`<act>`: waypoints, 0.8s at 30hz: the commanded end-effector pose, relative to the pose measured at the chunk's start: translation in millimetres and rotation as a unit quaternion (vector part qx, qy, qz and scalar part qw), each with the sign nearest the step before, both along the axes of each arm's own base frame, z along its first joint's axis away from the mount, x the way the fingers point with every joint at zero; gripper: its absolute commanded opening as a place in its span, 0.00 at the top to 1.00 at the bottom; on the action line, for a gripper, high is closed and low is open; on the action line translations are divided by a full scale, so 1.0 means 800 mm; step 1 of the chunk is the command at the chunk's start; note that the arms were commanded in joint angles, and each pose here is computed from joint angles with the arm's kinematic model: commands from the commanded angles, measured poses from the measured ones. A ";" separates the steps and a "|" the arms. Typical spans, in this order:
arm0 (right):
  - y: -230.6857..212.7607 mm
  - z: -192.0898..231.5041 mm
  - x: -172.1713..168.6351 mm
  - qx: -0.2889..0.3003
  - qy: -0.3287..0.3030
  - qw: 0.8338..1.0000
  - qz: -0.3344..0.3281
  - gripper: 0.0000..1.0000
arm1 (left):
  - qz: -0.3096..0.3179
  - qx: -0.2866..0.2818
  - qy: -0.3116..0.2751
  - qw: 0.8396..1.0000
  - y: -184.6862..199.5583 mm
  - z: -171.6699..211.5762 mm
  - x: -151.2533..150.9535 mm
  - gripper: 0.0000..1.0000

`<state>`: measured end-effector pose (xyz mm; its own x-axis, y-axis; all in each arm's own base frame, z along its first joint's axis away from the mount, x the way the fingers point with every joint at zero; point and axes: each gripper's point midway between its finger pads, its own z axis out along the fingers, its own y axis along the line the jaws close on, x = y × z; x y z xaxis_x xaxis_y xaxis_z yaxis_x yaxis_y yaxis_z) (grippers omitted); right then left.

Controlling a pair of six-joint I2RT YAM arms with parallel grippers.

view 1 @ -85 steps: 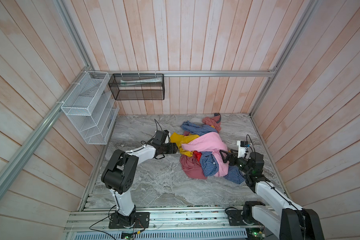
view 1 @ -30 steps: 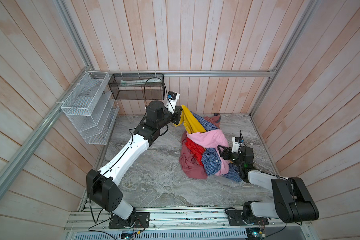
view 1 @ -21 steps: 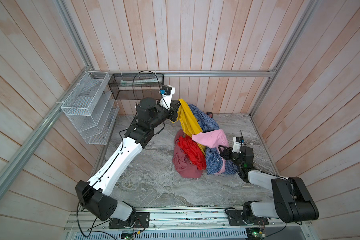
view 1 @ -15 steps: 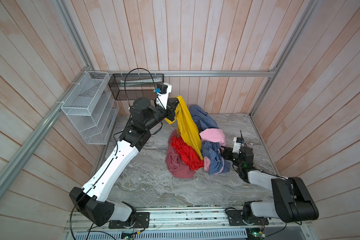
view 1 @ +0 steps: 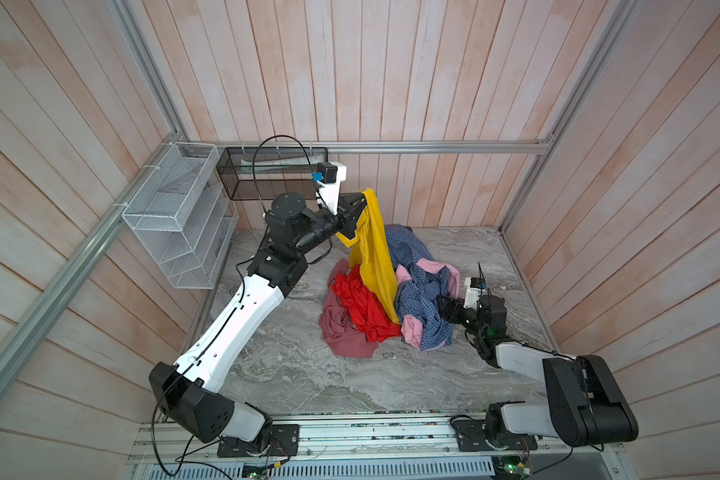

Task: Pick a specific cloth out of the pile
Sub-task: 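Lift the yellow shirt up out of the pile with the left gripper, then reach the right gripper to the hanging yellow shirt and grasp it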

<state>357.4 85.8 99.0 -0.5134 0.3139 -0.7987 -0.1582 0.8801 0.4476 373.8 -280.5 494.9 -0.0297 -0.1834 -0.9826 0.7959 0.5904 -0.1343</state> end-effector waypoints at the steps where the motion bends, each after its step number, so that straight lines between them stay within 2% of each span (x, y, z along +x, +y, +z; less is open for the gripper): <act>1: 0.002 0.006 -0.005 -0.005 -0.001 1.000 0.006 0.20 | -0.034 -0.022 -0.015 0.999 -0.019 0.017 -0.008 1.00; 6: -0.007 0.046 -0.002 -0.036 -0.036 0.999 -0.003 0.04 | -0.049 -0.021 0.000 0.999 -0.035 -0.005 -0.007 1.00; 9: -0.002 0.079 0.001 -0.056 -0.062 0.996 0.015 0.02 | -0.057 -0.018 0.008 0.998 -0.042 -0.016 -0.008 1.00; 13: 0.024 0.132 -0.004 -0.079 -0.117 0.987 0.072 0.02 | -0.058 -0.018 0.014 0.998 -0.044 -0.027 -0.007 1.00; 19: 0.104 0.200 -0.034 -0.105 -0.215 0.950 0.198 0.02 | -0.074 -0.016 0.019 0.997 -0.049 -0.029 -0.012 1.00; 24: 0.189 0.209 -0.052 -0.127 -0.243 0.913 0.304 0.02 | -0.100 -0.012 0.025 0.995 -0.055 -0.035 -0.023 1.00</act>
